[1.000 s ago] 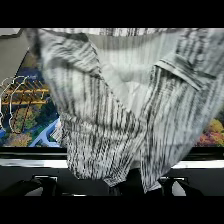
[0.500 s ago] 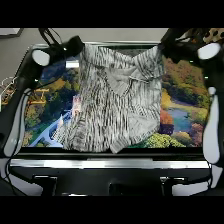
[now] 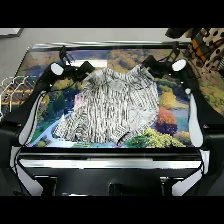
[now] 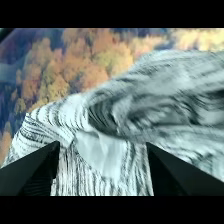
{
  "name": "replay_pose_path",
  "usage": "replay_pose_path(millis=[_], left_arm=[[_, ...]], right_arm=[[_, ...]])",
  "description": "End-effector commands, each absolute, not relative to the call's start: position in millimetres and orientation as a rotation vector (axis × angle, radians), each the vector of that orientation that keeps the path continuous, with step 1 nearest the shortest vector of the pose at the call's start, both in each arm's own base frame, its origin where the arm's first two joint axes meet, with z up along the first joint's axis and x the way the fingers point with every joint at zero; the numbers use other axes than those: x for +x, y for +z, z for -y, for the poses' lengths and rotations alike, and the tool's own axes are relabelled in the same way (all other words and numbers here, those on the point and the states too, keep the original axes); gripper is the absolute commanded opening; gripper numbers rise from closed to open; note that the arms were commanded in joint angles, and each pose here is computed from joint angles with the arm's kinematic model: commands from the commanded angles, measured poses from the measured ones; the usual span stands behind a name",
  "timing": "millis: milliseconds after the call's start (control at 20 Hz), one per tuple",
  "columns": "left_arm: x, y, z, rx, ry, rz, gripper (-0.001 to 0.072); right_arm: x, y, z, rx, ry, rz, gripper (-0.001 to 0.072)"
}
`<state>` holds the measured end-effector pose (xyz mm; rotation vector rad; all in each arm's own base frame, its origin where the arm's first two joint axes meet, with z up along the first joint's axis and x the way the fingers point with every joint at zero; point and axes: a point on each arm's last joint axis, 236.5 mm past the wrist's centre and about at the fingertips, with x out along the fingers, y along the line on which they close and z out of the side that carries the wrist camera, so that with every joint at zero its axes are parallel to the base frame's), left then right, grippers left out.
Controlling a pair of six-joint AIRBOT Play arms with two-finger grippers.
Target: Fold the clothes and pants, and hang the long-sleeved shirts on hangers.
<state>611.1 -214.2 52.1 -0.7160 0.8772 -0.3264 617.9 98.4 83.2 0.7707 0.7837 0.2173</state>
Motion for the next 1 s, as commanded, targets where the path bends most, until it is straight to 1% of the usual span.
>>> replay_pose_path(millis=[0, 150, 200, 250, 300, 400, 500, 600, 700, 800, 950], left_arm=[[579.4, 76.5, 183.1, -0.785, -0.295, -1.006, 0.0678], [530.6, 103.2, 144.0, -0.676, -0.257, -1.105, 0.0678], [509.9, 102.8, 133.6, -0.627, -0.229, -1.149, 0.0679], [487.2, 100.2, 127.0, -0.6, -0.197, -1.191, 0.0679], [468.0, 97.1, 125.9, -0.599, -0.187, -1.21, 0.0679], [429.2, 83.9, 129.3, -0.646, -0.154, -1.228, 0.0678], [389.7, 58.8, 135.6, -0.731, -0.096, -1.236, 0.0678], [352.9, 34.1, 148.1, -0.859, -0.071, -1.239, 0.0678], [325.4, 17.5, 159.1, -0.932, -0.078, -1.245, 0.0678], [304.8, 5.2, 165.8, -0.937, -0.085, -1.277, 0.0677], [296.5, -0.5, 173.5, -0.908, -0.106, -1.303, 0.0672]], right_arm=[[560.3, 98.1, -43.4, 0.688, 0.232, -0.951, 0.0625], [491.1, 106.2, 54.7, 0.57, 0.079, -1.087, 0.0623], [474.2, 107.9, 80.9, 0.602, 0.021, -1.097, 0.0613], [458.7, 106.3, 99.0, 0.674, -0.015, -1.094, 0.0616], [441.3, 96.8, 106.3, 0.737, -0.026, -1.119, 0.0617], [398.3, 55.3, 101.1, 0.87, -0.041, -1.233, 0.0618], [370.6, 8.9, 77.8, 0.986, -0.051, -1.32, 0.0618], [362.2, -24.6, 45.7, 1.098, -0.002, -1.341, 0.0618], [358.0, -54.4, 30.8, 1.124, -0.024, -1.337, 0.0618], [355.3, -77.8, 20.9, 1.117, -0.056, -1.348, 0.0618], [365.1, -95.7, -2.6, 1.119, -0.017, -1.365, 0.0616]])
